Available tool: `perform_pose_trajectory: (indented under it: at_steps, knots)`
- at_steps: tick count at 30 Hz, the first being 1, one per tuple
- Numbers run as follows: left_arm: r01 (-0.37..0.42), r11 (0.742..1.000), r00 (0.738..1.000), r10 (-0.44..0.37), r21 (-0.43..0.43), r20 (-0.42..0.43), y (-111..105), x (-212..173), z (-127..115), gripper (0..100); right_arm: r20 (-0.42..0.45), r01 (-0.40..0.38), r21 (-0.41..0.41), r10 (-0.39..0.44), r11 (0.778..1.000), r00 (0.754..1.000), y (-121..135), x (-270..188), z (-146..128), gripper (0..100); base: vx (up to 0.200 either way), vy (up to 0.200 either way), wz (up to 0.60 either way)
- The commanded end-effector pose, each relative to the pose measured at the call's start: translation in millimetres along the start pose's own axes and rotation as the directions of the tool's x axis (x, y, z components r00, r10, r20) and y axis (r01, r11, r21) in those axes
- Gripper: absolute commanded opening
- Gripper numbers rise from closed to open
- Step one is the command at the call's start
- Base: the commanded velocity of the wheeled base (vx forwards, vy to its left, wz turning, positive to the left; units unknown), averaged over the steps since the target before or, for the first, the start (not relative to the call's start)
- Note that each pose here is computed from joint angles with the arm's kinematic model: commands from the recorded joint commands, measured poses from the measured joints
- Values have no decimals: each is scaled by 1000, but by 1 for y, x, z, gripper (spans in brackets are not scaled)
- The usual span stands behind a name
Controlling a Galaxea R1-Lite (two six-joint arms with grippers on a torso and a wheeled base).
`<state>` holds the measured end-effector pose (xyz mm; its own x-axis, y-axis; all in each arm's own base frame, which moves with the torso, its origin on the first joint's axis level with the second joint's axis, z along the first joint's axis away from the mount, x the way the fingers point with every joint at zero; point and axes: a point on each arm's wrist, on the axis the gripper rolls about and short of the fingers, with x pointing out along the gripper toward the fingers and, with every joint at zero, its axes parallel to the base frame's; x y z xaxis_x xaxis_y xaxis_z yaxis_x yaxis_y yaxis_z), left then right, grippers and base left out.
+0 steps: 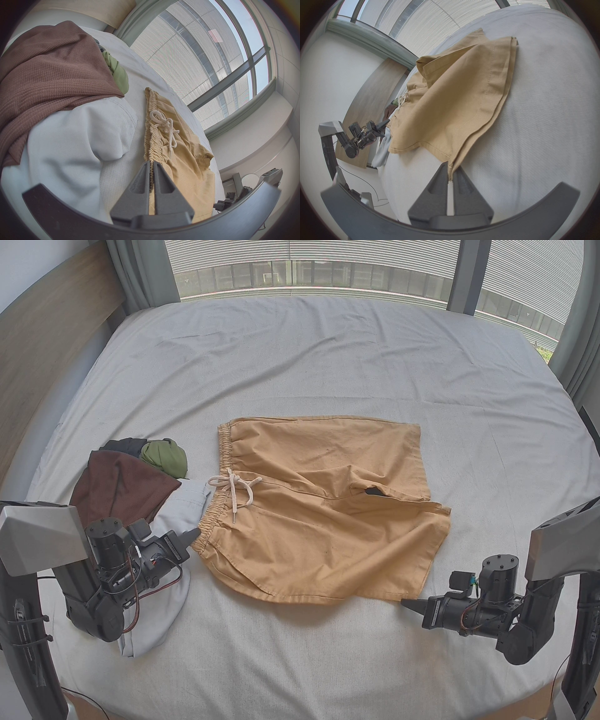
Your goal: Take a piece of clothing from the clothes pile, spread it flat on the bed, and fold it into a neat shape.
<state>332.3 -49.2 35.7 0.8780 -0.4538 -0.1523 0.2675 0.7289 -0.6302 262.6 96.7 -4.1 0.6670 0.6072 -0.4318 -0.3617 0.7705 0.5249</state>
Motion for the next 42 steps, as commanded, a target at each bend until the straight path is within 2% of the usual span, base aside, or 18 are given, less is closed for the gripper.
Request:
perform_pose_trajectory:
  at_steps: [1,6,10,18,36,42]
  knots:
    - [-2,1000,1000,1,-7,-4,-4,-8,1,0,4,17,-15,-17,1000,1000,3,-20,1,0,0,0,0]
    - [-28,999,999,28,-18,-22,-8,-25,-1,0,3,60,-23,-60,998,998,-2,-40,-1,0,0,0,0]
    - [-48,998,996,45,-32,-70,-13,-43,-10,0,-22,82,-16,-82,996,996,-4,-49,-8,0,0,0,0]
    - [-91,995,986,83,-51,-145,-11,-58,-26,0,-63,94,-28,-96,995,993,-4,-57,-17,0,0,0,0]
    - [-136,989,980,125,-64,-156,3,-55,-31,0,-143,120,-29,-123,992,982,-7,-66,-30,0,0,0,0]
    - [-139,988,980,128,-64,-154,5,-52,-31,0,-179,125,-53,-132,991,975,-10,-68,-33,0,0,0,0]
